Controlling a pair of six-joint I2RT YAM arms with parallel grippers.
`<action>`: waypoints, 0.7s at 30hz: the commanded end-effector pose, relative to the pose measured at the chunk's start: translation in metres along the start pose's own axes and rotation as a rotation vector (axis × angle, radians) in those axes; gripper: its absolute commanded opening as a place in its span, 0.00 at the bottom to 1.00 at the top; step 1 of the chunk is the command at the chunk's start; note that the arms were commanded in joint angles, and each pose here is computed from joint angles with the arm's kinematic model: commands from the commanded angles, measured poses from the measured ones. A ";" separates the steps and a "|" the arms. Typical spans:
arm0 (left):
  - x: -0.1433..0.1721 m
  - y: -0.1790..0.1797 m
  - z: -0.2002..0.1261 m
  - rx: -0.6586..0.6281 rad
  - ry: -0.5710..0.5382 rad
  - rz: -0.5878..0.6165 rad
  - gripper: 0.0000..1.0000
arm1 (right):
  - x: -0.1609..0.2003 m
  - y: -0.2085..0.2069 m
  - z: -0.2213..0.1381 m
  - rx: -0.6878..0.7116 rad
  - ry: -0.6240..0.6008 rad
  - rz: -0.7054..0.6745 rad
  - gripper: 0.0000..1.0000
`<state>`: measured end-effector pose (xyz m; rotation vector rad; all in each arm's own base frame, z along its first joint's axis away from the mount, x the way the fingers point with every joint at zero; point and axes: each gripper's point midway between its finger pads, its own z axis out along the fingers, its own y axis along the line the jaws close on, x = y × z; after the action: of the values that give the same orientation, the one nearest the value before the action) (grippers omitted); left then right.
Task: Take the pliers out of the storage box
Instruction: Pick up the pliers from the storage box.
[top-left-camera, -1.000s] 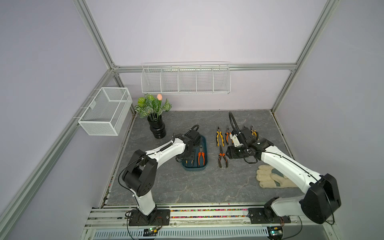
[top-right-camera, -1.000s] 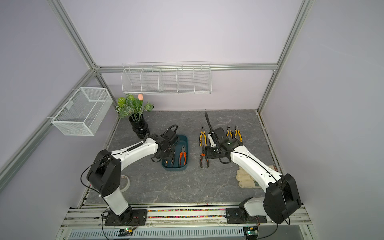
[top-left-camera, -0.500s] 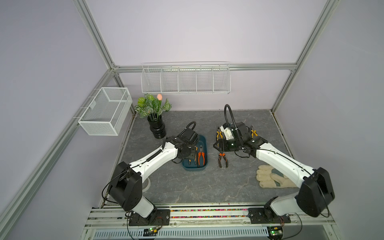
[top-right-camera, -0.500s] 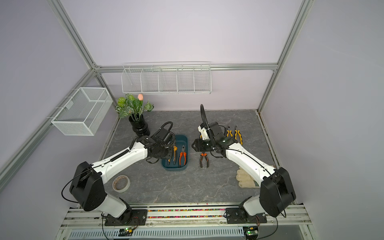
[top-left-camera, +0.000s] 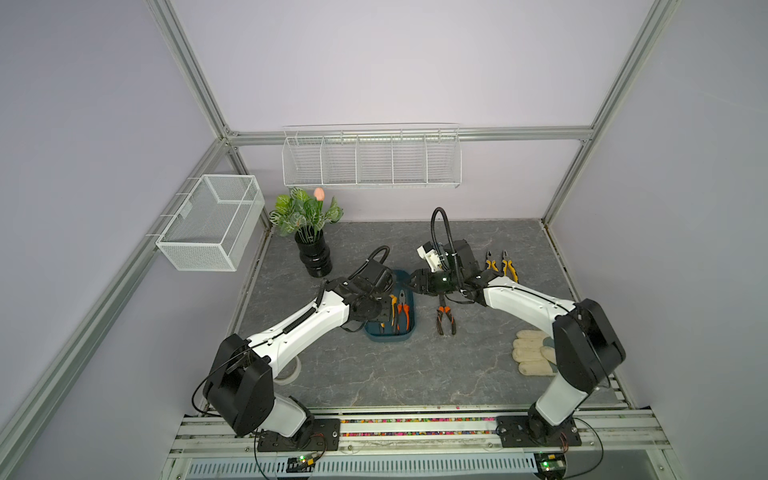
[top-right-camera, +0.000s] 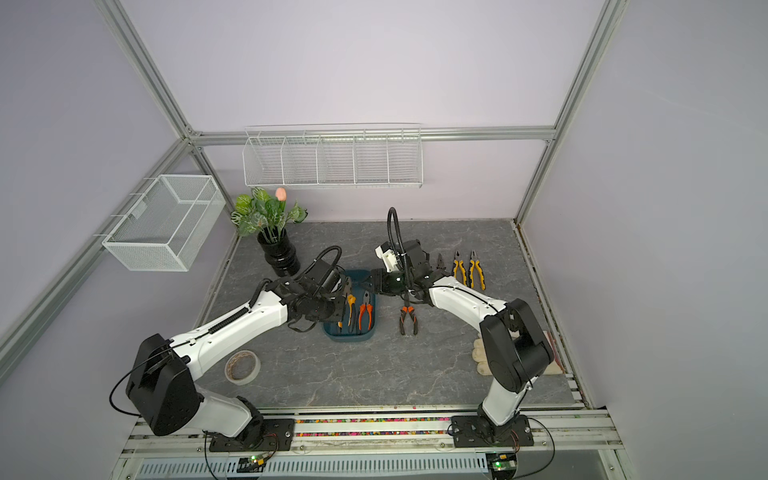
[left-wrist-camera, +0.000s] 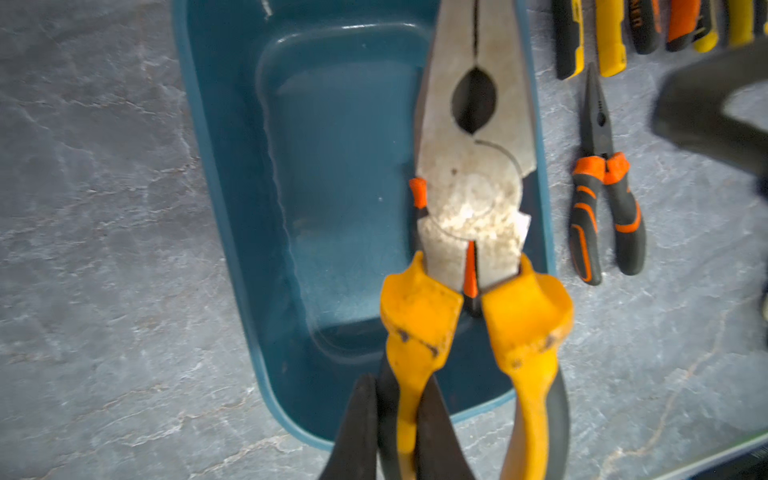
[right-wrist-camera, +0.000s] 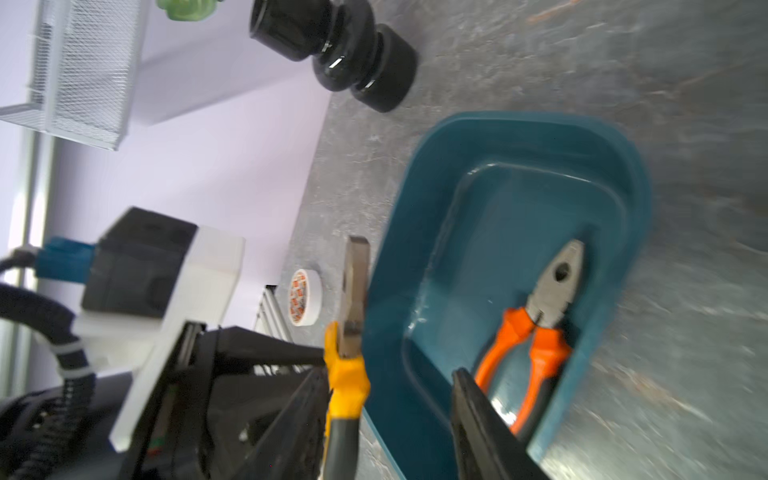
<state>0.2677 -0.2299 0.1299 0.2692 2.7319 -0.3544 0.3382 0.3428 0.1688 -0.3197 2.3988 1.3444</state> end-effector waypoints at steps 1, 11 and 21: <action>-0.010 -0.017 -0.007 0.086 -0.051 -0.025 0.00 | -0.011 0.026 0.008 -0.114 -0.006 -0.019 0.50; -0.013 -0.022 -0.011 0.114 -0.062 -0.030 0.00 | -0.005 0.025 0.034 -0.124 0.059 0.005 0.50; -0.015 -0.023 -0.014 0.119 -0.070 -0.027 0.00 | 0.004 0.018 0.043 -0.101 0.089 0.025 0.23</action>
<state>0.2662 -0.2423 0.1328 0.2533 2.7236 -0.4609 0.3403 0.3855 0.1589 -0.3743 2.4153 1.4798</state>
